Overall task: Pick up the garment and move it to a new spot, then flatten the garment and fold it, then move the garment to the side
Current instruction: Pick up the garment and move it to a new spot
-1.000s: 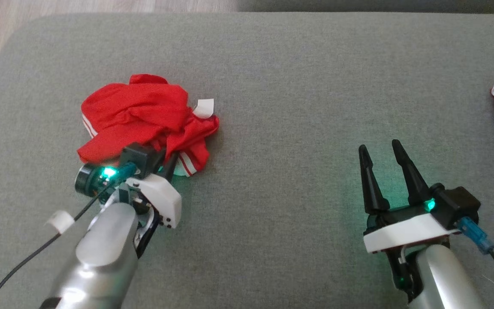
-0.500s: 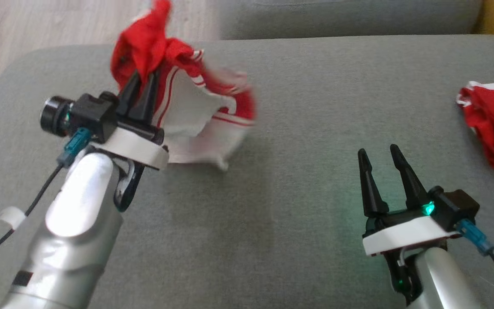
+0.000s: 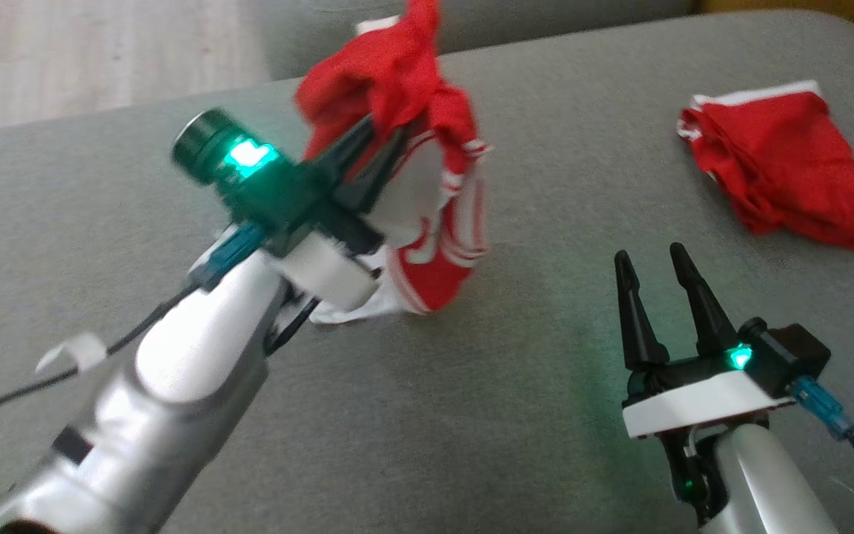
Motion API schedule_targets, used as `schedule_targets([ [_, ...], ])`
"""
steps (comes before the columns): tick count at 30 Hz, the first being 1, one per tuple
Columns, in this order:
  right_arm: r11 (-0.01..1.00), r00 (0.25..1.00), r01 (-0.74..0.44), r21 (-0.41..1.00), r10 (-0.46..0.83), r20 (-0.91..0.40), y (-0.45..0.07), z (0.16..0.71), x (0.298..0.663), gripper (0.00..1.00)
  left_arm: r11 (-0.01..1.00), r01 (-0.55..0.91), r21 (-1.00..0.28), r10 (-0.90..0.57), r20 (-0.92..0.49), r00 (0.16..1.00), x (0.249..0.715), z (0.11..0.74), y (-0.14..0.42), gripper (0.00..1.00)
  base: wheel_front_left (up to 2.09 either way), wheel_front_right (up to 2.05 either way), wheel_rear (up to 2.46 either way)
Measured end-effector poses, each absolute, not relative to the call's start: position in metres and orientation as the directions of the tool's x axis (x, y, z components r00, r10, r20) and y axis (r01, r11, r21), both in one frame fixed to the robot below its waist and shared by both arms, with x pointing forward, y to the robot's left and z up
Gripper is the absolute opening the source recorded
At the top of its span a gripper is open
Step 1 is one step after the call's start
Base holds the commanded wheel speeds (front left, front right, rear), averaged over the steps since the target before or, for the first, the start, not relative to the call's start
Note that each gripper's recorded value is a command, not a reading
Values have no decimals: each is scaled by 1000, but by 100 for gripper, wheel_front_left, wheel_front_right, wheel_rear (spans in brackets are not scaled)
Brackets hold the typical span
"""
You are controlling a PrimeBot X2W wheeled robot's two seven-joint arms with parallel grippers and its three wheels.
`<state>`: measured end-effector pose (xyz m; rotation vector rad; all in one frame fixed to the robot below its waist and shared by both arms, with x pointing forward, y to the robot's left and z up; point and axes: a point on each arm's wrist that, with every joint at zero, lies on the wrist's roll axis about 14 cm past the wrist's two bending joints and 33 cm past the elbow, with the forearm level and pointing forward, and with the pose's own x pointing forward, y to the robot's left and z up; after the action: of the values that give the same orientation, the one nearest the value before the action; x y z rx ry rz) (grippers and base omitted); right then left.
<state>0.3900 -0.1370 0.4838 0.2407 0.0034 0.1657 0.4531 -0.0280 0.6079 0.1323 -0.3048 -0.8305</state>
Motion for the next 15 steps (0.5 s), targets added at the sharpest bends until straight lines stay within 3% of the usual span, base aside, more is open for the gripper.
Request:
schedule_targets([
  [2, 961, 990, -140, 237, 141, 11, -145, 482, 388, 100, 623, 748, 229, -781, 221, 583, 452, 612, -51, 2, 0, 0, 0],
  [3, 962, 991, -128, 240, 131, 6, -148, 481, 387, 100, 602, 769, 215, -797, 217, 564, 452, 612, -62, 47, 0, 0, 0],
  [4, 963, 992, -119, 241, 122, 0, -151, 479, 386, 100, 582, 789, 199, -812, 191, 551, 452, 606, -73, 100, 0, 0, 0],
  [9, 968, 996, -80, 238, 88, -25, -163, 471, 383, 100, 482, 863, 150, -876, 82, 475, 443, 569, -106, 100, 0, 0, 0],
  [15, 965, 995, -91, 245, 96, -8, -160, 476, 388, 100, 498, 857, 134, -864, 0, 503, 451, 544, -94, 100, 0, 0, 0],
])
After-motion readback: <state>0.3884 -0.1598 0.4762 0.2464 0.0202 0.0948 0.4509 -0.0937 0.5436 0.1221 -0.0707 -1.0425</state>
